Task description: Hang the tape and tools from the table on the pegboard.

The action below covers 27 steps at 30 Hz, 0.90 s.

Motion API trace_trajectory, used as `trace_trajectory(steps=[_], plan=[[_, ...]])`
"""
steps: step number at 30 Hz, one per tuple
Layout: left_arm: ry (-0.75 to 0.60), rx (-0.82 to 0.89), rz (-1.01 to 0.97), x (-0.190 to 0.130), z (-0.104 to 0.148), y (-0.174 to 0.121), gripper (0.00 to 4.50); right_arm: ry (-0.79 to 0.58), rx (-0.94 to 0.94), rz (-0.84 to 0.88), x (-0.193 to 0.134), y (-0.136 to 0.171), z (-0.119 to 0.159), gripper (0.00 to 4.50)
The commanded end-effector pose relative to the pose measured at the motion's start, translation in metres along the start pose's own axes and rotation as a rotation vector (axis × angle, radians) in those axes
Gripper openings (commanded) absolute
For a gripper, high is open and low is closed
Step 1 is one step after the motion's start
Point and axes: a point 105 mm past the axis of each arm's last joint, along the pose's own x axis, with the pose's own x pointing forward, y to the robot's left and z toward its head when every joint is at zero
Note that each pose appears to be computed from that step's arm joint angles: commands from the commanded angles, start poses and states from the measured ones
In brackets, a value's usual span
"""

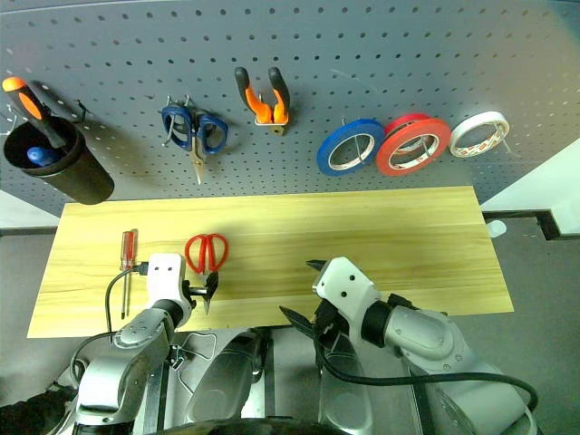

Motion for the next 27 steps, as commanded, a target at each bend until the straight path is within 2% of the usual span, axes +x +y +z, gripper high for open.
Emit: trace_trajectory(steps=[1,27], plan=[[0.006,0.010,0.028,0.001,-0.004,0.003,4.50,-0.033,-0.025,0.017,-0.004,0.008,0.010,4.49],[0.073,0.006,0.090,0.030,-0.022,-0.018,4.50,-0.041,-0.033,0.012,-0.005,0.007,0.015,4.49]])
